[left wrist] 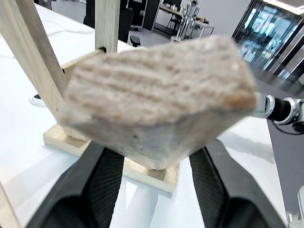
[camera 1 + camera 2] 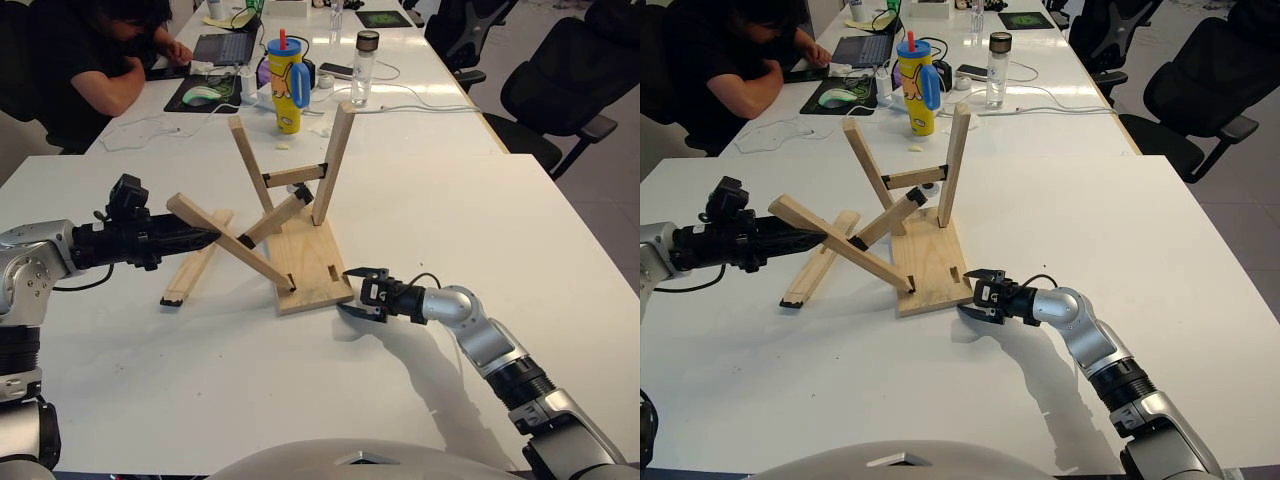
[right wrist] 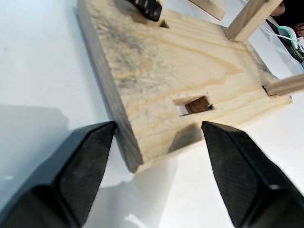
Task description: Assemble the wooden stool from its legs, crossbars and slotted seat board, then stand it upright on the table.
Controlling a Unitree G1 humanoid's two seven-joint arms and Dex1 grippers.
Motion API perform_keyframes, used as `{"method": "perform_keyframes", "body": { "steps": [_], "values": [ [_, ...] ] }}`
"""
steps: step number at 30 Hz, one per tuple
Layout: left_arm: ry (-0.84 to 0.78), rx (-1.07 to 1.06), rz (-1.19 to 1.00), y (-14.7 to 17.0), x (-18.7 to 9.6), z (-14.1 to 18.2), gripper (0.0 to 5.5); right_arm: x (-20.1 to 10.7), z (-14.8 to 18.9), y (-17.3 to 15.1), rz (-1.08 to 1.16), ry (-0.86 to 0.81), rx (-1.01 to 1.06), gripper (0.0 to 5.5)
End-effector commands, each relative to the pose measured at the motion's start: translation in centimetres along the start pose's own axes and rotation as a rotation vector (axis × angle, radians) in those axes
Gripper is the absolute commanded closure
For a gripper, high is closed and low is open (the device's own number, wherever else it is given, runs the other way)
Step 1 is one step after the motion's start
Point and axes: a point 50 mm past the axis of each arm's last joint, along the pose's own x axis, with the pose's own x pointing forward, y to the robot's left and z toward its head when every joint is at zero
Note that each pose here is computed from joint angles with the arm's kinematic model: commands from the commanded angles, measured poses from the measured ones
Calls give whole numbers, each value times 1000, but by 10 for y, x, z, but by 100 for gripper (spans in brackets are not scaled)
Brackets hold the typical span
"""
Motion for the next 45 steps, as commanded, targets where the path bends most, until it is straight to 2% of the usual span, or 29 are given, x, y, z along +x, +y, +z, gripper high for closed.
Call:
{"method": "perform_keyframes", "body": {
  "steps": [1,8,11,19,24,27,28,33,37,39,42,45],
  "values": [
    [86,92,13,5,4,17,347,1,-11,10,45,63,45,212],
    [226,250,-52,6,24,46,347,4,-13,16,105,85,77,212],
    [304,282,-80,5,31,48,347,9,-11,19,137,89,99,212],
    [447,331,-33,9,46,25,347,17,-11,34,197,113,176,212],
    [447,272,-82,-4,54,-15,347,25,-7,39,182,102,235,212],
    [394,294,-45,-4,56,-22,347,26,-5,40,173,108,248,212],
    [366,291,-7,-1,54,-20,311,27,-5,41,172,109,250,212],
    [355,295,104,8,30,-6,240,26,-6,43,173,122,255,212],
    [500,274,245,19,-10,-26,176,27,-6,43,159,121,261,212],
    [518,262,344,29,-25,-35,150,26,-7,44,134,121,277,212],
    [434,271,575,48,-35,-42,108,26,-7,42,86,108,287,212],
    [309,196,722,54,-33,-50,58,24,-4,41,60,87,300,212]
  ]
}}
